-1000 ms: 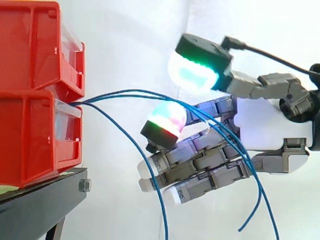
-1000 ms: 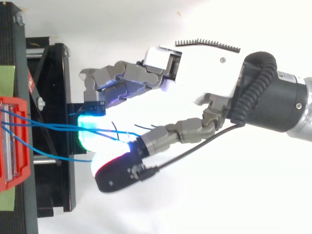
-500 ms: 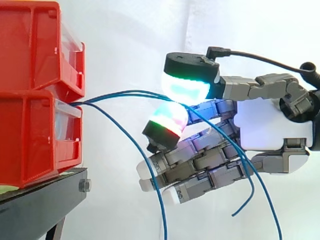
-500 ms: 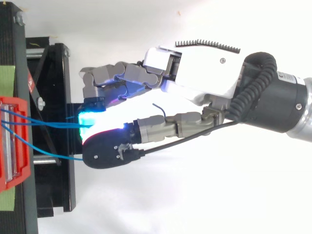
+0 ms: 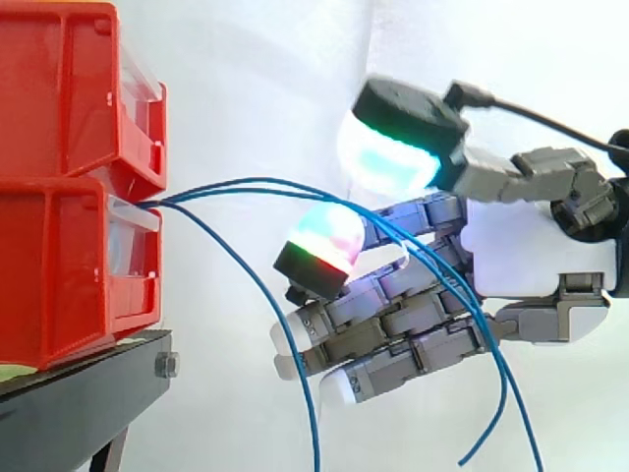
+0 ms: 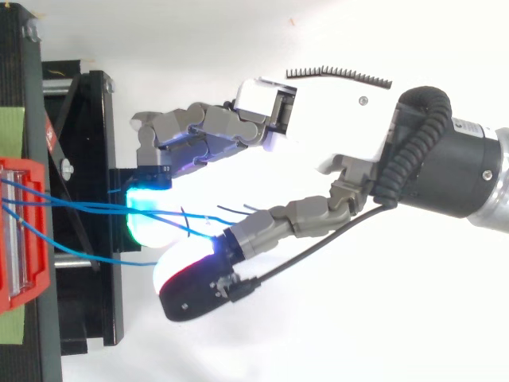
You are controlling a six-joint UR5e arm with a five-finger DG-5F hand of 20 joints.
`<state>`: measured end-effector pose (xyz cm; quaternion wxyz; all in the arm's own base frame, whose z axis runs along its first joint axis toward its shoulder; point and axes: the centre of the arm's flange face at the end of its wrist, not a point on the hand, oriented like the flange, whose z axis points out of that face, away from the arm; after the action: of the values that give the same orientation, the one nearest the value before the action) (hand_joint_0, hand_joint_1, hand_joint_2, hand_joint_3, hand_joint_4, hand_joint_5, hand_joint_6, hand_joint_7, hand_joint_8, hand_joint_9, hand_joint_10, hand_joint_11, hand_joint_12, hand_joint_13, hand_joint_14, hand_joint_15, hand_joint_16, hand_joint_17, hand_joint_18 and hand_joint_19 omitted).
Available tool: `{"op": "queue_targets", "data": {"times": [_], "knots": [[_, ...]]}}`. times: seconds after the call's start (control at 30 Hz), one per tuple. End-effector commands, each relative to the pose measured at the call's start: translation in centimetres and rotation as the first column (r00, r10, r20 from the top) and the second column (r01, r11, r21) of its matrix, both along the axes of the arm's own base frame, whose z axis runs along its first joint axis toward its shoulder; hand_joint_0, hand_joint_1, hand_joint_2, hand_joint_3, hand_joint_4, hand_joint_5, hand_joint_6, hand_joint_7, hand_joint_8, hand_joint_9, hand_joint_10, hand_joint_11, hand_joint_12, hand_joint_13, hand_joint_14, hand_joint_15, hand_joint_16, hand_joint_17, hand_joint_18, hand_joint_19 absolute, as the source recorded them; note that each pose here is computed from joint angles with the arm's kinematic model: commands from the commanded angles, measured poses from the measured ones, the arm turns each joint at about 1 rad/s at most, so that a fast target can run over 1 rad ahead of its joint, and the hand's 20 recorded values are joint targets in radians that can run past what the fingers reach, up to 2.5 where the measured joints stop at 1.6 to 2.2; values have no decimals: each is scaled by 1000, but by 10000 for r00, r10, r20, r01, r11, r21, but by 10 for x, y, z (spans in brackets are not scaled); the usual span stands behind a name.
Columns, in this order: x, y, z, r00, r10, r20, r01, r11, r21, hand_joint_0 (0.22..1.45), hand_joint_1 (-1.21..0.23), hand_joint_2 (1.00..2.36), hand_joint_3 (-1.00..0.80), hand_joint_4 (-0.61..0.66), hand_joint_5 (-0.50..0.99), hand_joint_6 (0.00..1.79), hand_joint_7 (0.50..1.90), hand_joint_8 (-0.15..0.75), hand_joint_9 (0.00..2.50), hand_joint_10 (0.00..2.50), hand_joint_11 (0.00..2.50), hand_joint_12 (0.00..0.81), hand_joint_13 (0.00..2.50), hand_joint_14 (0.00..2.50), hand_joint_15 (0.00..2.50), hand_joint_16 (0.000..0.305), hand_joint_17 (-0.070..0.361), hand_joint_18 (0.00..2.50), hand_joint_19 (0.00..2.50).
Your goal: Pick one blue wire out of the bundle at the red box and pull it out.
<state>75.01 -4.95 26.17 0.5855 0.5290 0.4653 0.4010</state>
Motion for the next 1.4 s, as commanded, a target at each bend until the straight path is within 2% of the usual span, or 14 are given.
{"op": "queue_targets", "data": {"times": [0.0,0.03,0.1,0.2,0.33,0.67,0.77,0.83,0.9,1.0,1.03,1.13,1.3,1.37], "knots": [[0,0,0,10000,4,0,-4,10000,13,451,-492,1000,-500,228,-99,661,1242,354,656,10,252,461,204,0,41,69,155,360,264],[0,0,1,10000,4,15,-4,10000,15,477,-418,1000,-500,219,-90,640,1277,345,663,7,240,450,203,0,35,67,150,347,267],[0,0,1,10000,-11,15,11,10000,15,540,-399,1000,-500,223,-86,623,1315,328,674,8,243,430,213,0,35,62,139,338,278],[0,0,0,10000,-11,-16,11,10000,10,647,-545,1002,-472,279,-72,539,1423,322,670,8,234,414,226,0,20,59,132,367,272],[0,0,1,10000,4,15,-4,10000,15,675,-639,1008,-398,356,-73,501,1393,329,669,10,250,415,233,0,19,59,133,387,256],[0,0,0,10000,-11,0,11,10000,13,710,-801,1004,-452,339,-95,502,1326,328,633,9,283,418,217,0,15,60,135,384,239],[0,0,0,10000,-11,0,11,10000,13,572,-741,1000,-500,335,-88,501,1371,326,631,9,277,425,213,0,30,61,138,371,270],[0,0,0,10000,-11,-16,11,10000,10,519,-605,1000,-500,342,-80,502,1295,324,641,7,210,436,218,0,37,63,142,368,289],[0,0,0,10000,4,0,-4,10000,13,589,-443,1007,-413,356,-77,504,1165,295,623,2,92,409,187,0,19,59,132,315,288],[0,0,0,10000,-11,0,11,10000,13,636,-489,1014,-260,453,-97,504,951,293,598,0,45,401,161,0,6,59,132,280,281],[0,0,0,10000,-11,0,11,10000,13,641,-498,1015,-246,465,-99,504,930,296,597,0,43,400,159,0,0,59,132,279,285],[0,0,0,10000,4,-46,-4,10000,5,668,-557,1016,-213,462,-99,504,961,307,593,2,70,403,162,0,11,59,132,283,290],[1,0,3,10000,4,0,-4,10000,13,678,-686,1017,-241,316,-85,503,1247,325,598,7,169,406,166,0,14,60,134,314,276],[1,0,3,10000,4,-16,-4,10000,10,677,-705,1018,-241,291,-86,503,1297,327,596,6,185,406,166,0,12,60,134,315,284]]}}
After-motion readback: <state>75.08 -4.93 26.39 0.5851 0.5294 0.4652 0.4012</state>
